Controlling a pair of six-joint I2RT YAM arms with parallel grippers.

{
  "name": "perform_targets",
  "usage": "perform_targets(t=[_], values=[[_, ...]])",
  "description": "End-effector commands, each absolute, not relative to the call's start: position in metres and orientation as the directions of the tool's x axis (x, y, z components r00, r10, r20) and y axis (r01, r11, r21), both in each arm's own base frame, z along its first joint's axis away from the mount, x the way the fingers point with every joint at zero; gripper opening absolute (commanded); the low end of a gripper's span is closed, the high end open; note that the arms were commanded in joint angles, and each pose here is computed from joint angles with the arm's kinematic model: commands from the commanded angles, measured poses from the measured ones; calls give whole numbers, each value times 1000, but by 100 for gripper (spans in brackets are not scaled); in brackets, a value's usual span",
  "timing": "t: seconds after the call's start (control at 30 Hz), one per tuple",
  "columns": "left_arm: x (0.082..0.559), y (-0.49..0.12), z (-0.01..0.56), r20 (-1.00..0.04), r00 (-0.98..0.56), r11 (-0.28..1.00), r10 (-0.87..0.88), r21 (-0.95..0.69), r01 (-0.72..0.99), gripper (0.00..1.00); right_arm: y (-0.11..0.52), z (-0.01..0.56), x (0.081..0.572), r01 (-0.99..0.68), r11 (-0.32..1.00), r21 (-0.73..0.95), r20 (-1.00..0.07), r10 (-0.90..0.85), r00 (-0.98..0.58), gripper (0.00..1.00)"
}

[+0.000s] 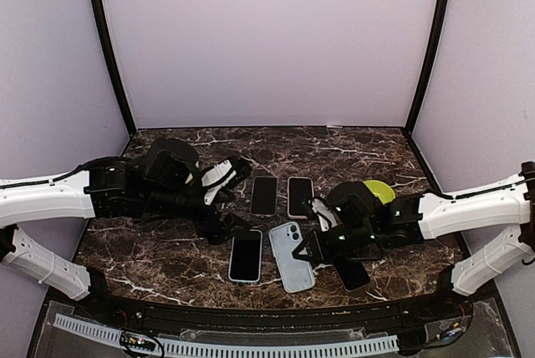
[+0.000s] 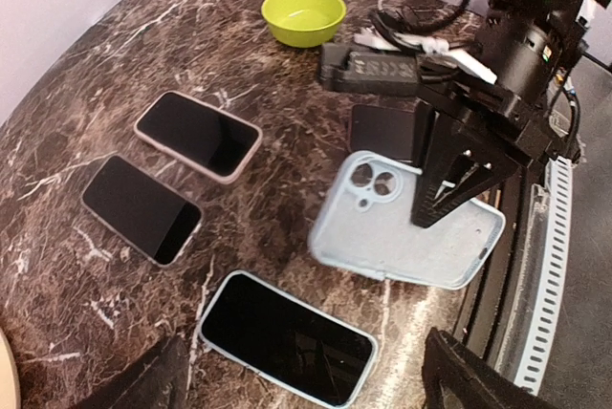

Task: Put the phone into the phone case
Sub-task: Pass from the left arm to the right, then place the phone case at the corner of the board.

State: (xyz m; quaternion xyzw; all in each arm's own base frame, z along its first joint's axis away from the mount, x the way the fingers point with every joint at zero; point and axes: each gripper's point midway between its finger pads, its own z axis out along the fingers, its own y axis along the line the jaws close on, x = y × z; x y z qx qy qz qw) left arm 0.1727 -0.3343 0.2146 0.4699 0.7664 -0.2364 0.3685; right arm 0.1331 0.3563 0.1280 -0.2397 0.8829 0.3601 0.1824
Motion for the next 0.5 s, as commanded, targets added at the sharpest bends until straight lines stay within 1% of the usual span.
perform_targets(t=[0.0, 0.3, 0.37, 0.47], values=[[183, -327, 209, -787, -333, 502, 520, -34, 864, 87, 360, 121, 136, -307, 556, 773, -306, -96, -947, 0], [179, -317, 203, -790, -338, 509, 512, -38, 860, 88, 340, 66, 149, -203, 652, 730, -201, -78, -976, 0], [179, -316, 203, -792, -337, 509, 510, -38, 860, 88, 329, 54, 153, -185, 695, 695, -190, -70, -979, 14], [181, -313, 203, -793, -333, 518, 510, -26, 855, 88, 312, 44, 157, -203, 786, 584, -204, -101, -974, 41]])
